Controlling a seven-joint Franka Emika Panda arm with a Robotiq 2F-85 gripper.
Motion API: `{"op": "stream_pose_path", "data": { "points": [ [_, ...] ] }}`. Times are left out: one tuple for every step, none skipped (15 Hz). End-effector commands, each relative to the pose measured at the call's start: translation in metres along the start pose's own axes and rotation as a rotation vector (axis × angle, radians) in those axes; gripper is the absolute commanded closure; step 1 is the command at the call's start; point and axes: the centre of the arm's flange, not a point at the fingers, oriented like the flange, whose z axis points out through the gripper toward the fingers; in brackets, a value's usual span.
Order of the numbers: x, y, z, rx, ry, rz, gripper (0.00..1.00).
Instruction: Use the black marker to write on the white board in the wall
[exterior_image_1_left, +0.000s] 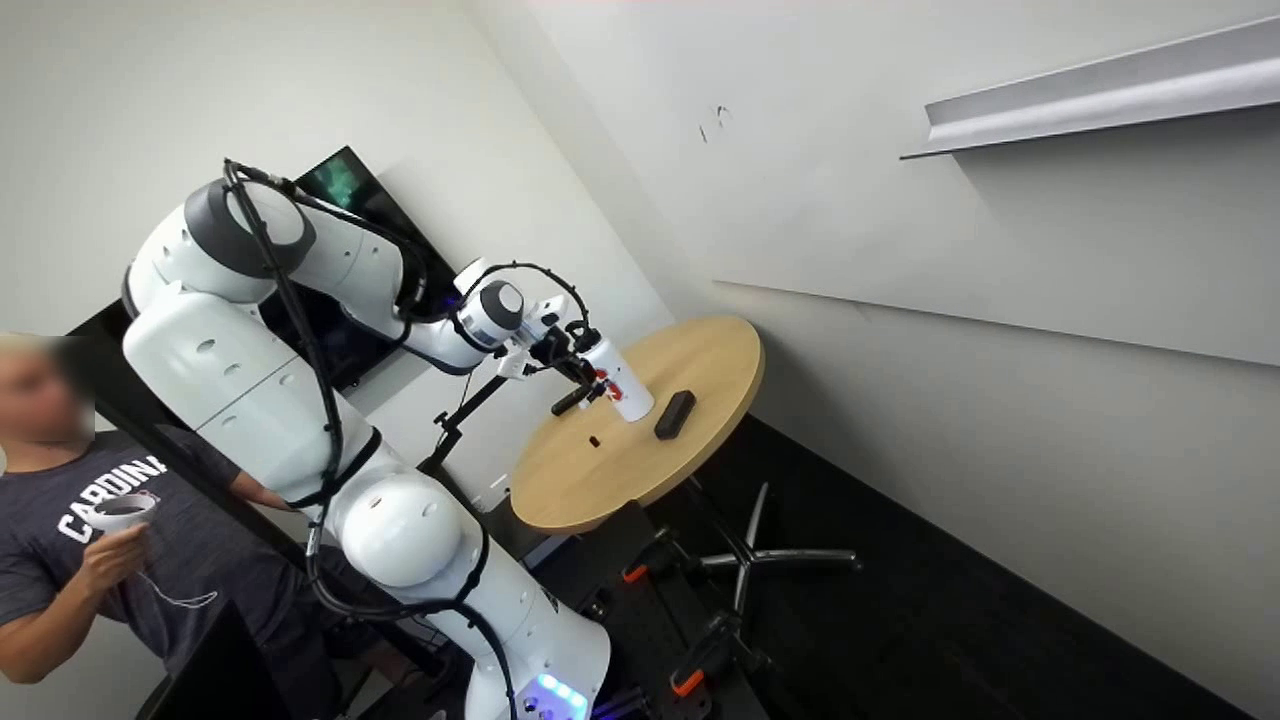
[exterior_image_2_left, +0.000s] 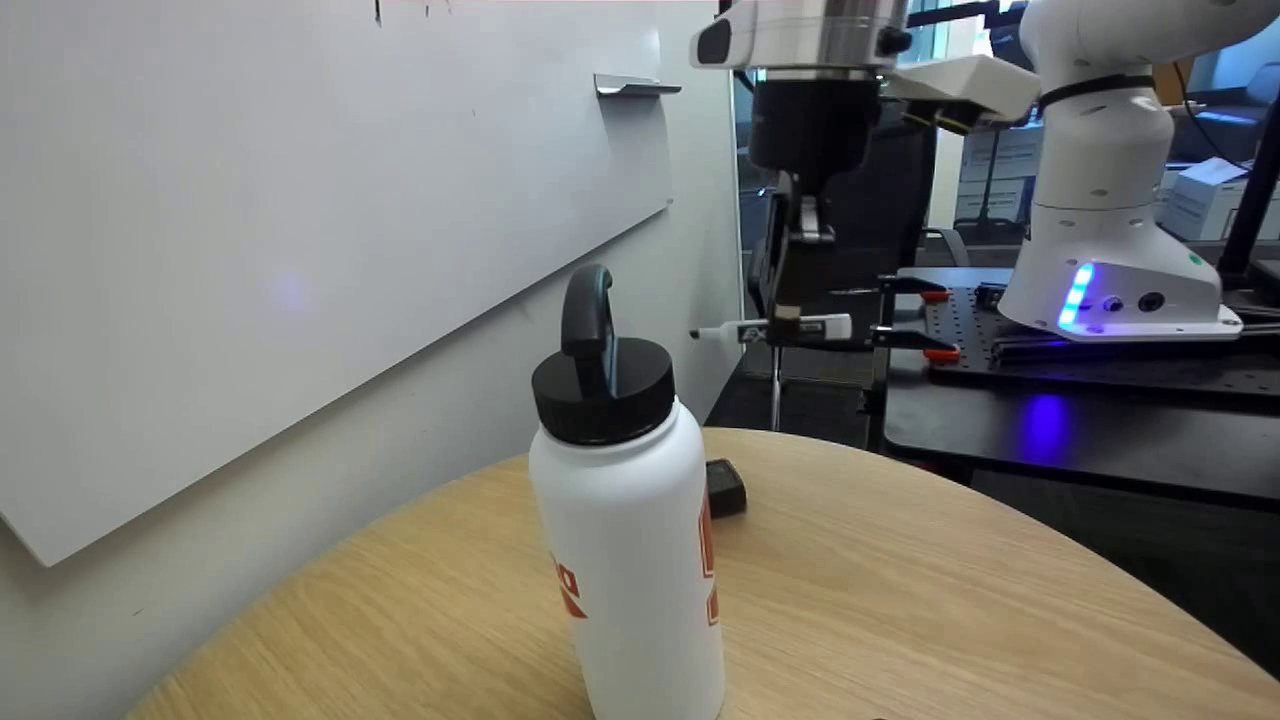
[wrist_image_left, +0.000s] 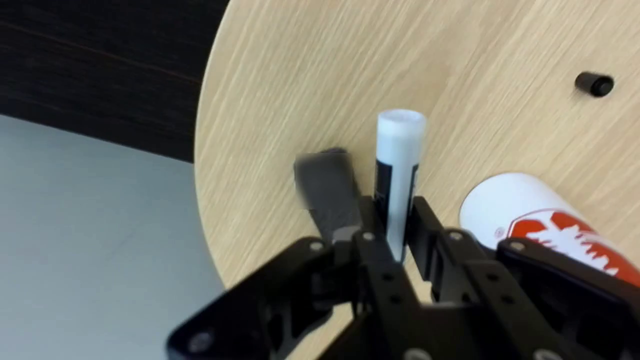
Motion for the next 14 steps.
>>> {"op": "stream_pose_path", "data": {
  "points": [
    [0.044,0.029,-0.070,-0.085,0.063,0.036,0.95],
    [0.056,0.037,-0.092,-0.103,0.075,0.041,0.95],
    [0.066,0.043,-0.112,-0.135,0.081,0.047,0.95],
    [0.075,0.049,-0.134,-0.158,0.096,0.052,0.95],
    [0.082,0.054,-0.153,-0.183,0.112,0.064,0.95],
    [0.089,0.058,-0.173,-0.201,0.122,0.064,0.95],
    [0.096,0.062,-0.190,-0.218,0.136,0.065,0.95],
    [0.104,0.064,-0.203,-0.224,0.152,0.056,0.95],
    [0.086,0.060,-0.177,-0.197,0.142,0.076,0.95],
    [0.089,0.061,-0.188,-0.194,0.155,0.077,0.80],
    [0.089,0.060,-0.188,-0.195,0.155,0.076,0.80],
    [0.088,0.060,-0.184,-0.198,0.148,0.074,0.80],
    [0.087,0.059,-0.180,-0.200,0.141,0.070,0.80],
    [0.087,0.058,-0.178,-0.201,0.136,0.068,0.80]
  ]
}}
